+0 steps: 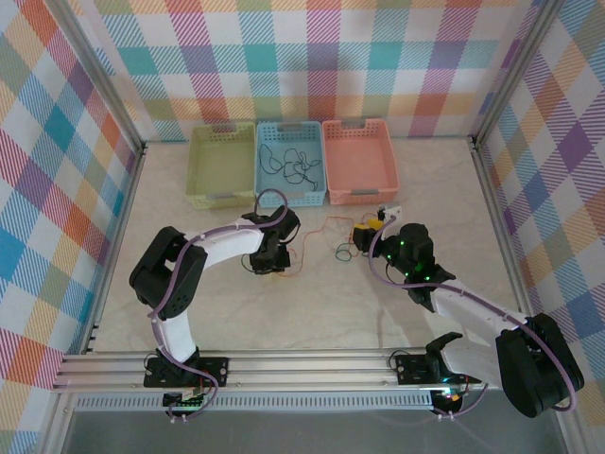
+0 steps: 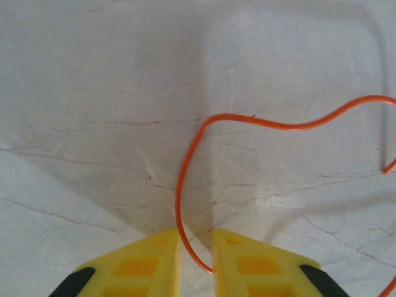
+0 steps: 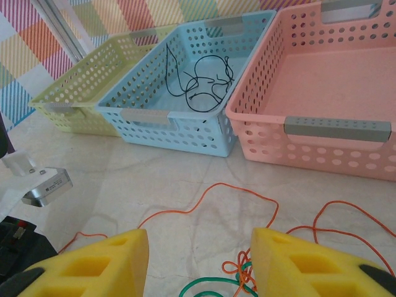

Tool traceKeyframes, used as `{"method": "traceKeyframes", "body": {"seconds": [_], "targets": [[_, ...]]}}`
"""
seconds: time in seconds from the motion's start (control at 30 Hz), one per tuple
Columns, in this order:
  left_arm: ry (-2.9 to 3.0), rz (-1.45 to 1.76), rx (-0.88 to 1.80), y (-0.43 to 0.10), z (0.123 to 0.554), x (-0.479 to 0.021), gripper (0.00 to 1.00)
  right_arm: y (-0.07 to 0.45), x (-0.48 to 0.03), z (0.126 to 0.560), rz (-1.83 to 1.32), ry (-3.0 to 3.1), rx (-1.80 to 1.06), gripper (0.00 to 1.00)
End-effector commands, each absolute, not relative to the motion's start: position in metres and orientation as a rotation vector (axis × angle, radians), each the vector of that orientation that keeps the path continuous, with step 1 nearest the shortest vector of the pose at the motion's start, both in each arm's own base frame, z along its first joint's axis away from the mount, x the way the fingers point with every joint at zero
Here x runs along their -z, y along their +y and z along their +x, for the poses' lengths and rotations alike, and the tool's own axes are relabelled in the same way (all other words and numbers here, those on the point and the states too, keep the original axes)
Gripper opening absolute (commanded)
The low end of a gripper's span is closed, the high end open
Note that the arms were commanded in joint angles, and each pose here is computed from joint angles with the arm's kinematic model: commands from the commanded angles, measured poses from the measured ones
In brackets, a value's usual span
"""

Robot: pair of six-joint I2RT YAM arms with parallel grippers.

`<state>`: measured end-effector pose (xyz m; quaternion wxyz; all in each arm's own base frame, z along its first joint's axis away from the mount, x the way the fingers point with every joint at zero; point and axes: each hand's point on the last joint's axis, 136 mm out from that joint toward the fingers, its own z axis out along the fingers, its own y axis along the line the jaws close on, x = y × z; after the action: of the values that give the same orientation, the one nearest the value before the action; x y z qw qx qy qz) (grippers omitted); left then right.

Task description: Untangle the cables

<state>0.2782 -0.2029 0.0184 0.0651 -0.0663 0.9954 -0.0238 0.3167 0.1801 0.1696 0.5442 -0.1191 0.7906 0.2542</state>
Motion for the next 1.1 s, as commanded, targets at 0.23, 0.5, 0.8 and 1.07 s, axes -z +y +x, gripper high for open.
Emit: {"method": "traceKeyframes", "body": {"seconds": [0.23, 0.5, 0.8, 1.07], "targets": [[2.953, -0.134, 0.155, -0.210, 0.276, -0.034, 0.00, 0.184, -0.189, 0.320, -0.304, 1.811, -0.600, 0.48], [2.612, -0.064, 0.233, -0.191, 0.293, -0.159, 0.00, 0.196, -0.204, 0.307, -0.388, 1.733, -0.683, 0.52], [2.374, 0.015, 0.303, -0.164, 0.276, -0.286, 0.00, 0.211, -0.224, 0.293, -0.479, 1.633, -0.779, 0.57], [2.238, 0.092, 0.471, -0.166, 0.256, -0.369, 0.00, 0.240, -0.226, 0.274, -0.667, 1.563, -0.853, 0.65]]}}
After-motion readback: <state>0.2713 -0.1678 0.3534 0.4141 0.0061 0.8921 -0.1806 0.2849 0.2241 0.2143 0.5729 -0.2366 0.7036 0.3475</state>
